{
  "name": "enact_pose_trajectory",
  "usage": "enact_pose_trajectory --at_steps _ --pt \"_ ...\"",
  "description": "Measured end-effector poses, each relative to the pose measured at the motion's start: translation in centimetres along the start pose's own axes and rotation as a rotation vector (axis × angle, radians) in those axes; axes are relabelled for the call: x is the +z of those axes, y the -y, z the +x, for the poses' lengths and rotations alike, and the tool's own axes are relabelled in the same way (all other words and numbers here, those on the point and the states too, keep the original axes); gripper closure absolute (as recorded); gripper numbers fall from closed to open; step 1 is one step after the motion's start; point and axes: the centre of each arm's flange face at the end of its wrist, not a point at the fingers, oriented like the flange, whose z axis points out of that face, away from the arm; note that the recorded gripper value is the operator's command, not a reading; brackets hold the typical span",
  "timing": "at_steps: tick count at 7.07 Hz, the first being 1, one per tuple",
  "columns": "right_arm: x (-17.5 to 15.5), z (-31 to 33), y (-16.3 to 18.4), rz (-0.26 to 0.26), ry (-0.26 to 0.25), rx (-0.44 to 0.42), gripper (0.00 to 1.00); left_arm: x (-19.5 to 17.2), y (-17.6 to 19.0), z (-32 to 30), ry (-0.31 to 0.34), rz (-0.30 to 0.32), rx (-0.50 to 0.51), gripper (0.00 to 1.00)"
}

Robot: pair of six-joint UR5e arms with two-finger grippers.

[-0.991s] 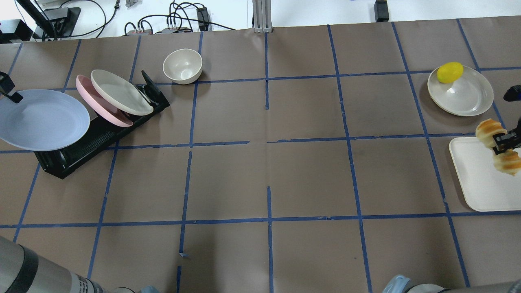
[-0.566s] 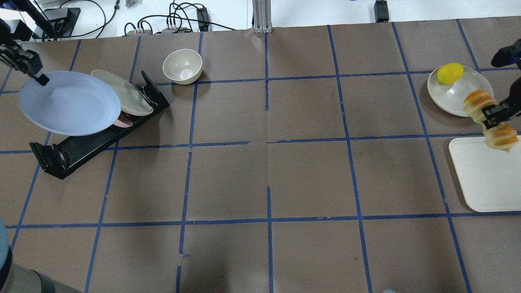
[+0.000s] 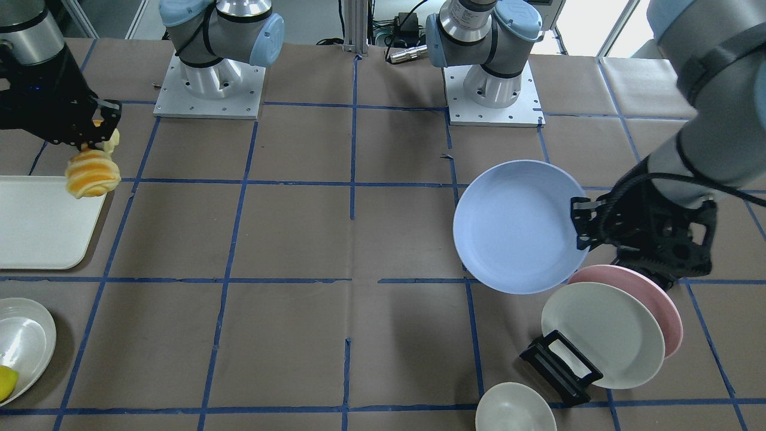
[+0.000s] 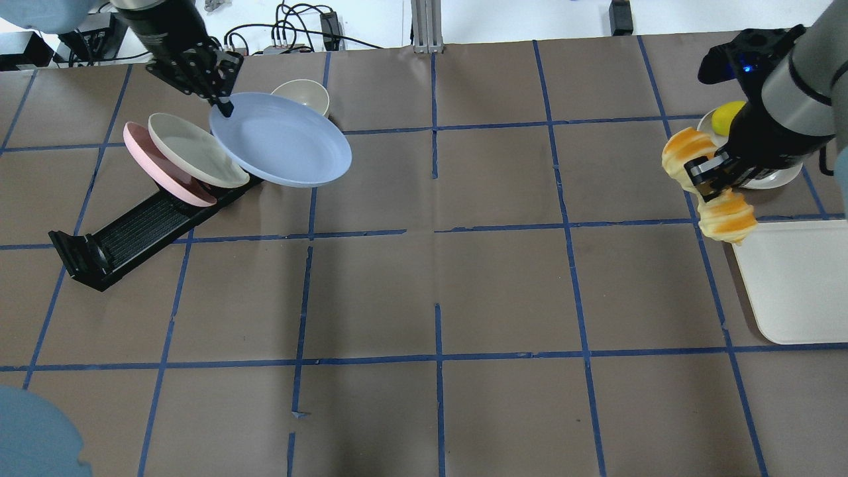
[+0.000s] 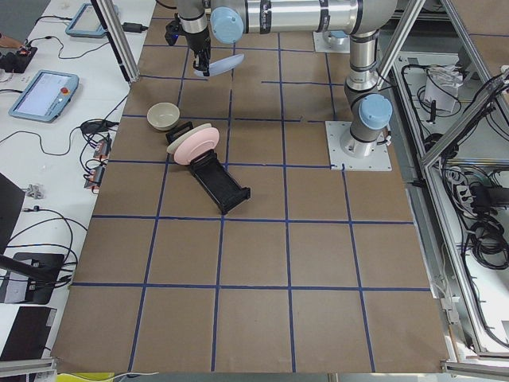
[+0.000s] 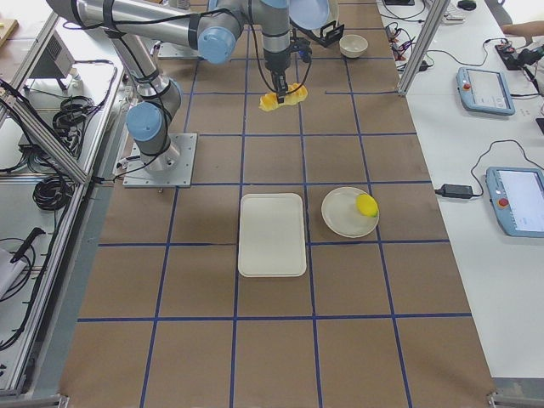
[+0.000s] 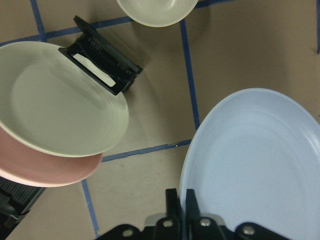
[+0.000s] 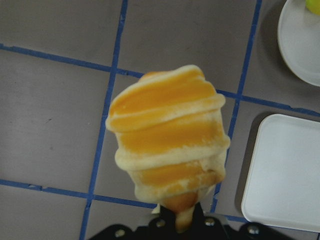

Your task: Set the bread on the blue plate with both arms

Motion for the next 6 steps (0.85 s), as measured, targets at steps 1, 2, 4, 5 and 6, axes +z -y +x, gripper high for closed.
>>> enact_pose_trajectory --at_steps 1,2,4,5,6 --pt "0.2 -2.1 -0.3 -0.037 0.018 0.024 0.94 1.2 0.0 3.4 0.005 0.019 -0.057 0.99" --pt "0.5 -3.5 -0.7 -0.080 0.034 0.057 0.94 3.0 -0.2 6.7 0.009 0.048 -0.106 0.99" --pt "0.4 -5.9 -1.4 -0.131 0.044 0.125 0.94 7.6 -1.3 12.4 0.009 0.140 -0.159 0.99" --pt "-0.5 -7.3 -1.1 -0.119 0.047 0.158 0.94 9.5 -2.1 14.1 0.013 0.166 -0.184 0.99" --pt "-1.5 -8.2 -0.4 -0.097 0.054 0.181 0.94 10.8 -2.9 15.6 0.024 0.172 -0.209 0.99"
